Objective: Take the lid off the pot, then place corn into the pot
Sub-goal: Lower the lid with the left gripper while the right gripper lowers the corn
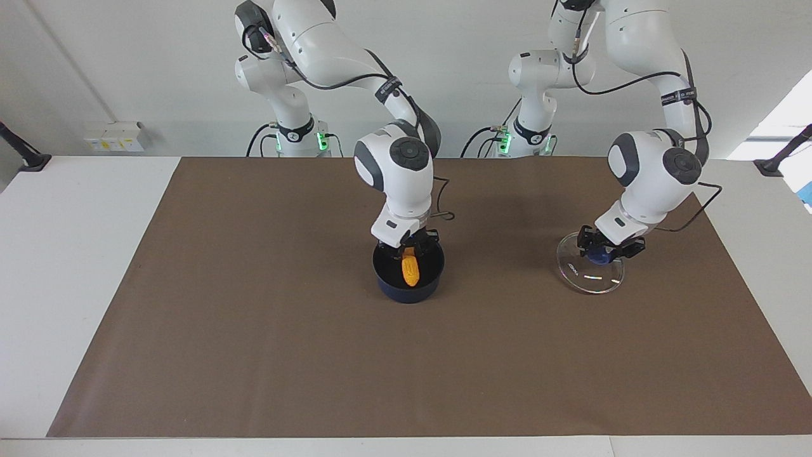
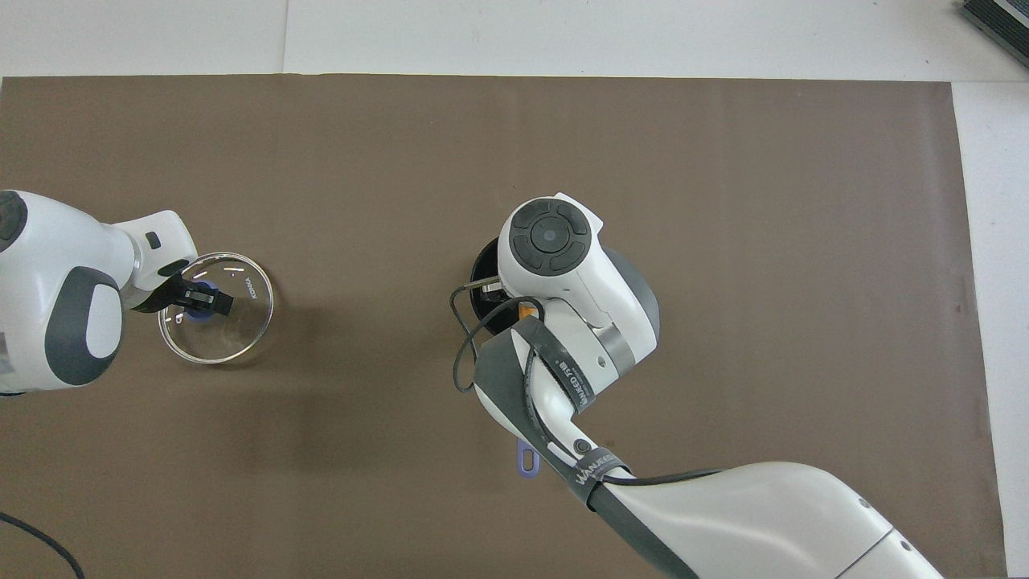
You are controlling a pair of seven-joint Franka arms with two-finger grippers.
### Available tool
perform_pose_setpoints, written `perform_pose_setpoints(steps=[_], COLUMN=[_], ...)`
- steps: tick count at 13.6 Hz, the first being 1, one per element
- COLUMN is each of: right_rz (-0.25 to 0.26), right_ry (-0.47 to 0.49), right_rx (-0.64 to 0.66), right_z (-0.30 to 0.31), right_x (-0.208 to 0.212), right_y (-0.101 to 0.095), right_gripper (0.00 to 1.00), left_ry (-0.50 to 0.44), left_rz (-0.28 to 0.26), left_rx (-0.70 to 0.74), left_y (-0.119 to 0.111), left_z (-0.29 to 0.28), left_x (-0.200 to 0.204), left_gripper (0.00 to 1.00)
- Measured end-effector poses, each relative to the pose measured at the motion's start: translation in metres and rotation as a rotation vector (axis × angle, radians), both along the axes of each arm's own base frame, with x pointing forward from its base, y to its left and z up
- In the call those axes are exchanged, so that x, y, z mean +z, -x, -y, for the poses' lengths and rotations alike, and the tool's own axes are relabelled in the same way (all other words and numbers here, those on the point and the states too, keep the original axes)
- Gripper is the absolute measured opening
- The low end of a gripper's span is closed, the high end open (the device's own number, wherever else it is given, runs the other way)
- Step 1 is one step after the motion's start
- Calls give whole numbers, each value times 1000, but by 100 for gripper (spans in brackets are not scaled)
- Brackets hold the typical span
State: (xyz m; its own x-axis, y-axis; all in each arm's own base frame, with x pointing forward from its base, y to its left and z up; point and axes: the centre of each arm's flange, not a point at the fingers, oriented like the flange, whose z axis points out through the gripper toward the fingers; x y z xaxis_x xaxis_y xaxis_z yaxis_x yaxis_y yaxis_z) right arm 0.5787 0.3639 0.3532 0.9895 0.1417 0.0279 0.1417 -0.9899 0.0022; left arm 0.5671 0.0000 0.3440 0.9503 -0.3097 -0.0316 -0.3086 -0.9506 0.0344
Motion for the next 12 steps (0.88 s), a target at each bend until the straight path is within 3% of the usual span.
perform_pose_setpoints(steps=[3,6,12], right_rz=[10,10,-4], right_ry=[-7,-8,1], right_rx=[2,3,5], right_z=[-1,-1,1], right_x=[-3,-6,-14], right_y=[1,2,6], right_gripper=[38,38,38], left_ry=[0,0,0], left_rz=[11,20,61], left_rx=[-7,2,66], left_y=[6,6,-10], left_z=[-14,-18,-14], left_x=[-11,-8,32], left_gripper=[66,98,100])
